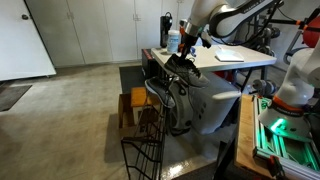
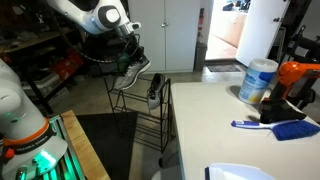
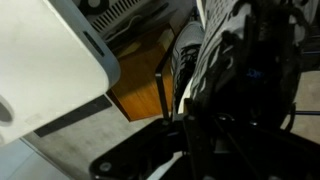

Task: Remove the shoe from the table and put it on the top rack of the shoe rack next to the shoe on the shoe rack

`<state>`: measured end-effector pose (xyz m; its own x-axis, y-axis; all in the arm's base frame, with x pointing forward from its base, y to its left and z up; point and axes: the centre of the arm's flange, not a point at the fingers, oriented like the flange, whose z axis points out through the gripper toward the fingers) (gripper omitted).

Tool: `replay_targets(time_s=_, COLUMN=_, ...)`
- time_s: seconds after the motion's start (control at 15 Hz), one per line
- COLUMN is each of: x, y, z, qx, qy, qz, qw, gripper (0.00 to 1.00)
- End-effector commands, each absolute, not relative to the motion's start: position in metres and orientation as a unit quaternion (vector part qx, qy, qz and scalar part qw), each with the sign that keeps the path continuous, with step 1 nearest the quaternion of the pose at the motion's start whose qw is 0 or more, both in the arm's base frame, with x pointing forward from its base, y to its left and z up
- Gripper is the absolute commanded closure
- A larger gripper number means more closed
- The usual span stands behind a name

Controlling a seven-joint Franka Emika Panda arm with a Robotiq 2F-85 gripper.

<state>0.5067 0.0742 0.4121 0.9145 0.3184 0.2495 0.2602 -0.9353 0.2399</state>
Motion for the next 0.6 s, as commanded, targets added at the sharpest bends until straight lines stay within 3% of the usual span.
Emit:
replay_targets(time_s=0.0, x=0.508, y=0.078, z=0.38, qx=0.951, qy=0.239, qz=0.175, qw=0.085, gripper=0.95)
replay_targets(time_s=0.53, x=0.518, y=0.086, z=0.372, qx=0.949, qy=0.244, qz=0.171, qw=0.099, gripper=0.95)
